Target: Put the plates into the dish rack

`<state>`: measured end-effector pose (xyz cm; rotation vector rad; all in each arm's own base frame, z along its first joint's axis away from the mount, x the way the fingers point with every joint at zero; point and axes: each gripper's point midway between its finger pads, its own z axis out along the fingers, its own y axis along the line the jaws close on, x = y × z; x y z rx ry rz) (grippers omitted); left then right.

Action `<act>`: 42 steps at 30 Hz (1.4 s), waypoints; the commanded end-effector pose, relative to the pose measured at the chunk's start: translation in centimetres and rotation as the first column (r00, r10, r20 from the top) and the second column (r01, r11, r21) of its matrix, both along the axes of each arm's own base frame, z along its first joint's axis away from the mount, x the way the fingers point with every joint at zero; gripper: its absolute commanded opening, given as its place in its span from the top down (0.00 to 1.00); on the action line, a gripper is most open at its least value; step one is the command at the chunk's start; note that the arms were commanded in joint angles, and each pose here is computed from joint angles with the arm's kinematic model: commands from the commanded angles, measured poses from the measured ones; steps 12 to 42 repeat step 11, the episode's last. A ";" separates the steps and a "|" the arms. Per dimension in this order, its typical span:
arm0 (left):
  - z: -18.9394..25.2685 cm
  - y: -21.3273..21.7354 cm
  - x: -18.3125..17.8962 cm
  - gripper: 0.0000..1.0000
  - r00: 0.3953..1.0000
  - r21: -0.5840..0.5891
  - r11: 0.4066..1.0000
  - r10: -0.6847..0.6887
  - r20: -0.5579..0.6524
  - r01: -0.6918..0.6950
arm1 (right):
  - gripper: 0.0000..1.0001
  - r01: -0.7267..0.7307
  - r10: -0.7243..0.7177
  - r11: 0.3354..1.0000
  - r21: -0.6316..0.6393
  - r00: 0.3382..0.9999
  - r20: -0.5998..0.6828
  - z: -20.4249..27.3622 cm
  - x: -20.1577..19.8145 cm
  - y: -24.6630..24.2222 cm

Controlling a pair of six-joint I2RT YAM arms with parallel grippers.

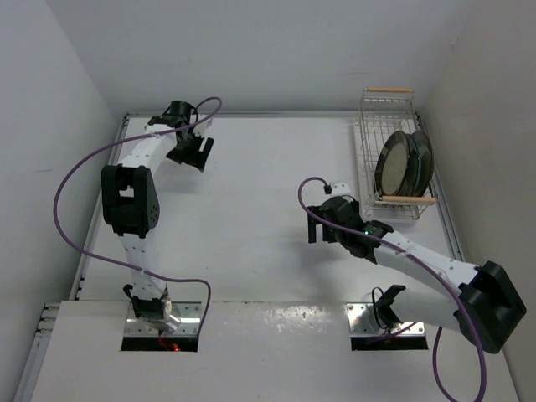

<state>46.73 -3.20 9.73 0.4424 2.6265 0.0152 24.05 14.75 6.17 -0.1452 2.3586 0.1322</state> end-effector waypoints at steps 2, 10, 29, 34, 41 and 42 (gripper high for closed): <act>3.0 -0.1 0.4 0.19 0.997 -0.001 1.000 0.001 0.080 -0.001 | 0.00 0.055 -0.056 0.998 0.022 0.997 0.052 2.2 1.4 0.4; 3.0 -0.1 0.4 0.19 0.997 -0.001 1.000 0.001 0.080 -0.001 | 0.00 0.113 -0.113 0.994 0.009 0.992 0.057 2.4 2.0 0.0; 2.9 -0.2 0.4 0.19 0.997 -0.006 1.000 0.009 0.079 -0.009 | 0.00 0.123 -0.123 0.992 0.004 0.991 0.054 2.4 2.0 -0.2; 2.9 -0.2 0.4 0.19 0.997 -0.006 1.000 0.009 0.079 -0.009 | 0.00 0.123 -0.123 0.992 0.004 0.991 0.054 2.4 2.0 -0.2; 2.9 -0.2 0.4 0.19 0.997 -0.006 1.000 0.009 0.079 -0.009 | 0.00 0.123 -0.123 0.992 0.004 0.991 0.054 2.4 2.0 -0.2; 2.9 -0.2 0.4 0.19 0.997 -0.006 1.000 0.009 0.079 -0.009 | 0.00 0.123 -0.123 0.992 0.004 0.991 0.054 2.4 2.0 -0.2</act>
